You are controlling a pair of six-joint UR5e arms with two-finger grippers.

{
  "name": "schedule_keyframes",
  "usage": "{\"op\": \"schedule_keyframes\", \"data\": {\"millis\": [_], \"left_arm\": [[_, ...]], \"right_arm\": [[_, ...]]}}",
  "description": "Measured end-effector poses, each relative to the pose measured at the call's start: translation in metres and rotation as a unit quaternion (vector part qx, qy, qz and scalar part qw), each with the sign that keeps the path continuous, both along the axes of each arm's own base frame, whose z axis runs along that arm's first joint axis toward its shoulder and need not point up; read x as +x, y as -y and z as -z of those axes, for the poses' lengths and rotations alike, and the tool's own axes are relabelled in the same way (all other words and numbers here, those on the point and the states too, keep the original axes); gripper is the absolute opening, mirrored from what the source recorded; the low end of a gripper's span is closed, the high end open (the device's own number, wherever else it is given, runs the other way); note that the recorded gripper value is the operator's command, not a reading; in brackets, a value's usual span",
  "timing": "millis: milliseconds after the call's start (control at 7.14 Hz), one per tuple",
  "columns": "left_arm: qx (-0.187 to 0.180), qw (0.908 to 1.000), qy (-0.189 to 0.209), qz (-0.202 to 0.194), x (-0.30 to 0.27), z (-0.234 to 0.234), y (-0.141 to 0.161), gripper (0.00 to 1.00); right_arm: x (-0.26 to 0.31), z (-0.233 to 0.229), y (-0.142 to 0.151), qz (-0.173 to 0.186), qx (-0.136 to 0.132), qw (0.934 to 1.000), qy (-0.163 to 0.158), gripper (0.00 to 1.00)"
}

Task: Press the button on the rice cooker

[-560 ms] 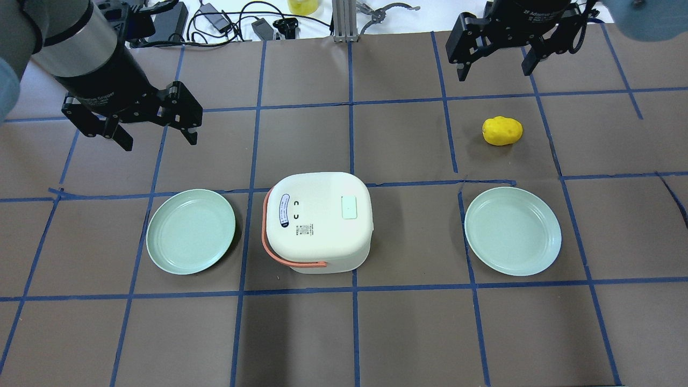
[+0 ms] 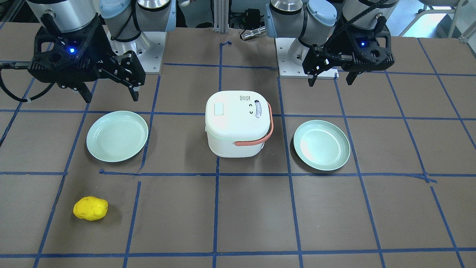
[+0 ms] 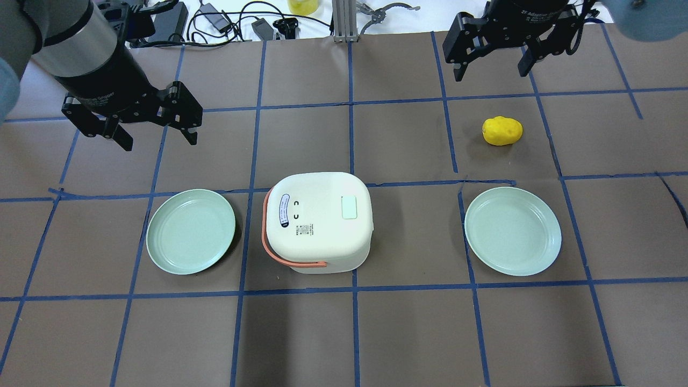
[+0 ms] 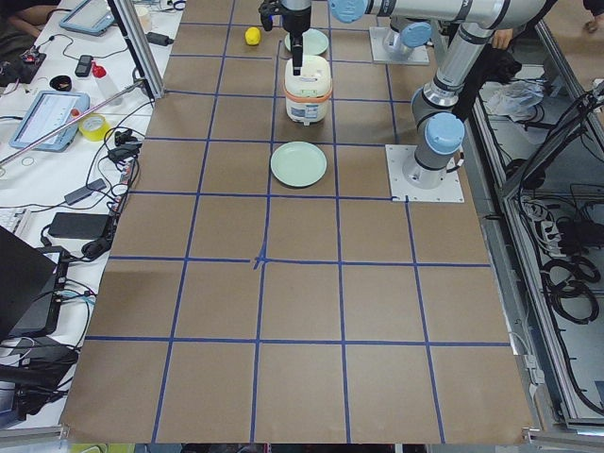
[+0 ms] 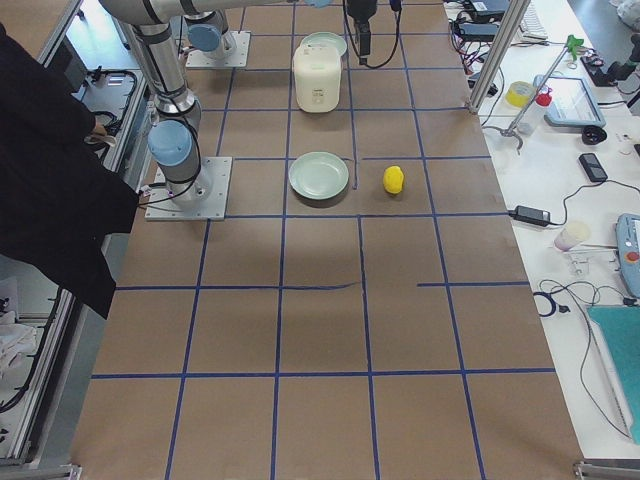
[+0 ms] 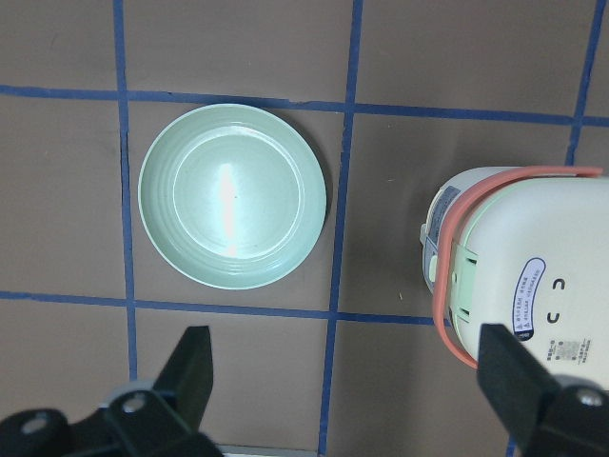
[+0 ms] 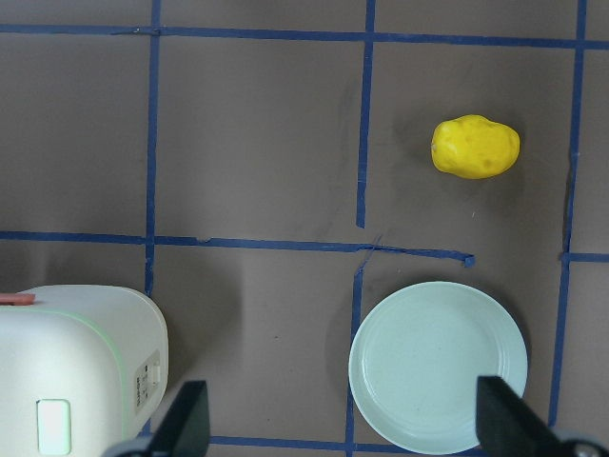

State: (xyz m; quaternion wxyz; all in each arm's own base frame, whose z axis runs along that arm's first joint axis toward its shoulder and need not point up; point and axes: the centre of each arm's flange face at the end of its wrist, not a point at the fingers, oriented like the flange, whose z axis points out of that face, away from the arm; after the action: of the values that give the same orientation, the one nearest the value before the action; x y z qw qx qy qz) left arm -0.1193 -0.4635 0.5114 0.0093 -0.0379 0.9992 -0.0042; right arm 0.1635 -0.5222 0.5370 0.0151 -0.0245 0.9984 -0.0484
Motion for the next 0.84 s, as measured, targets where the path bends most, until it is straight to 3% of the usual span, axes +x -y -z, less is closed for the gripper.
{"op": "schedule_keyframes", "data": {"millis": [140, 420, 700, 840], "left_arm": [[0.0, 1.0, 0.0, 0.0, 0.0, 0.0, 0.0, 1.0], [0.0, 1.0, 0.0, 0.0, 0.0, 0.0, 0.0, 1.0], [0.0, 1.0, 0.0, 0.0, 0.0, 0.0, 0.0, 1.0], [0.0, 1.0, 0.0, 0.0, 0.0, 0.0, 0.0, 1.0]], "right_arm": [[0.002, 0.0, 0.0, 0.0, 0.001, 1.0, 0.004, 0.89], [0.011, 0.007, -0.004, 0.007, 0.01, 0.9999, 0.009, 0.56], [0.057, 0.033, -0.021, 0.022, 0.029, 0.9993, 0.013, 0.26], [0.083, 0.05, -0.031, 0.015, 0.033, 0.9993, 0.011, 0.21]]}}
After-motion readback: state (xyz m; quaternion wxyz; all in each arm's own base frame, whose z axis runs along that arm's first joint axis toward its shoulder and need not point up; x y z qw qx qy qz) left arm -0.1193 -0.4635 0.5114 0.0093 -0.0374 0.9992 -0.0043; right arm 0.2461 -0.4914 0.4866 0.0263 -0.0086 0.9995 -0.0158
